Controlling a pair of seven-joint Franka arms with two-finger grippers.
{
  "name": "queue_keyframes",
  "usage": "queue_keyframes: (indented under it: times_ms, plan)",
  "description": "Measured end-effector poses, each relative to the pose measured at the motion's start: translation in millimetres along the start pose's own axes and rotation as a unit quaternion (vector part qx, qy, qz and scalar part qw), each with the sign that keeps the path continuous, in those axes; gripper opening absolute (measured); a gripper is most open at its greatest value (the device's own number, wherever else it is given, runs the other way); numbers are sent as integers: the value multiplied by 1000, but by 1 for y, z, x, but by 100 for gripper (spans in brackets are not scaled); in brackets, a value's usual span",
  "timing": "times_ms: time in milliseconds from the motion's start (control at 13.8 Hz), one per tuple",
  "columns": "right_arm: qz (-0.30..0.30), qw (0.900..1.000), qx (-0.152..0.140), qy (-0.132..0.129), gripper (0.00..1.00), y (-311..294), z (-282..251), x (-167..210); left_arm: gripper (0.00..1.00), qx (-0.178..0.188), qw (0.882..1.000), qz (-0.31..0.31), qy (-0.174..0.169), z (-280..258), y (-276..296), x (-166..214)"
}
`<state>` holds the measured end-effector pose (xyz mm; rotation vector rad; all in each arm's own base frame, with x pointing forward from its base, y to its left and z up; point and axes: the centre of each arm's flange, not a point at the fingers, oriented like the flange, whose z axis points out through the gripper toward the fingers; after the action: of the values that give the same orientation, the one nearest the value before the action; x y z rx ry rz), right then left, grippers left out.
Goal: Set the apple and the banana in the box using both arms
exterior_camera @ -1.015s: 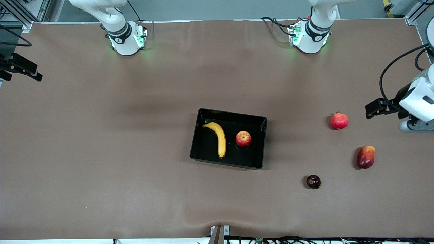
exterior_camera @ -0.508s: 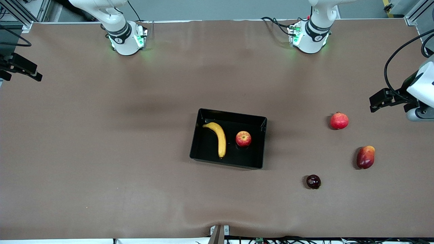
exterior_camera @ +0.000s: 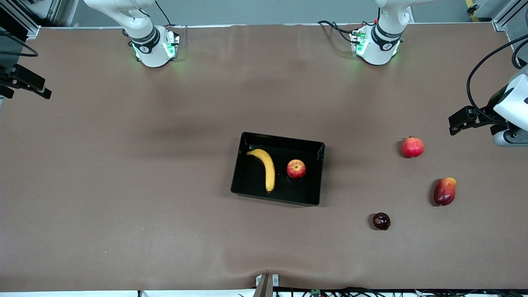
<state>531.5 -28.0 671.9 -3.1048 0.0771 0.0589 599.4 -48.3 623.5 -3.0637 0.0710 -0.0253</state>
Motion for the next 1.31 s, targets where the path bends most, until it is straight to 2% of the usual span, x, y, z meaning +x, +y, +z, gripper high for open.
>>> queue_keyframes:
  times_ms: [290,725,1305]
  plan:
    - [0,1000,0,0,100,0,0,0,100,-6,1000,-10,-9,-11,-11,-16]
    - [0,1000,0,0,100,0,0,0,100,-10,1000,-21,-15,-23,-19,-68]
    - [0,1000,0,0,100,0,0,0,100,-11,1000,-7,-10,-29,-4,-71]
